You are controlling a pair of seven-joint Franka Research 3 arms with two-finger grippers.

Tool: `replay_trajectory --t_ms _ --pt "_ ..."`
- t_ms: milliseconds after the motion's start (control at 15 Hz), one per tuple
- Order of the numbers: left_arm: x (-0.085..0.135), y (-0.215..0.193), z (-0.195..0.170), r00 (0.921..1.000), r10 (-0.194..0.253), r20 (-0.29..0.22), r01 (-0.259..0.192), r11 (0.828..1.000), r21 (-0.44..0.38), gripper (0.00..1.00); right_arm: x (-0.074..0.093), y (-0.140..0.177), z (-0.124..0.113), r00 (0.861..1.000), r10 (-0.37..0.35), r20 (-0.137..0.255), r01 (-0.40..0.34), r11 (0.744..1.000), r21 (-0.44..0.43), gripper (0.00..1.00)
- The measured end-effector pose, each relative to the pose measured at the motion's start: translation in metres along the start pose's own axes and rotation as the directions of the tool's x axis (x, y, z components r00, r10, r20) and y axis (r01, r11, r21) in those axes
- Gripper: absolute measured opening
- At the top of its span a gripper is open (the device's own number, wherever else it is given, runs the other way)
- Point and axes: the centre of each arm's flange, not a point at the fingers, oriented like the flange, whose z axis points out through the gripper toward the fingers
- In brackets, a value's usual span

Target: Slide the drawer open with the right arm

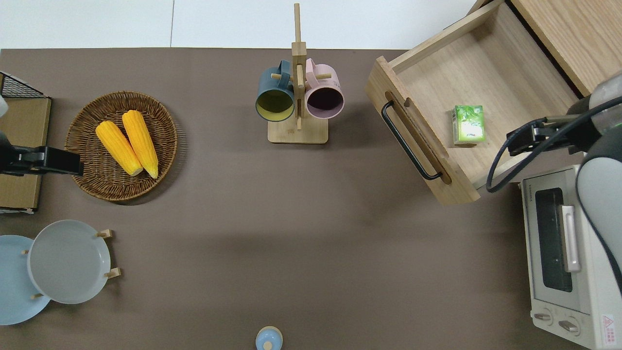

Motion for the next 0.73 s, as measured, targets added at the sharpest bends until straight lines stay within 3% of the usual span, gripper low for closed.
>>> replay_trajectory --t_ms 733 --pt "0.0 0.0 0.0 1.0 0.0 0.0 0.0 1.0 0.0 1.0 0.006 0.0 0.018 1.0 -0.001 -0.001 0.001 1.0 0.004 0.99"
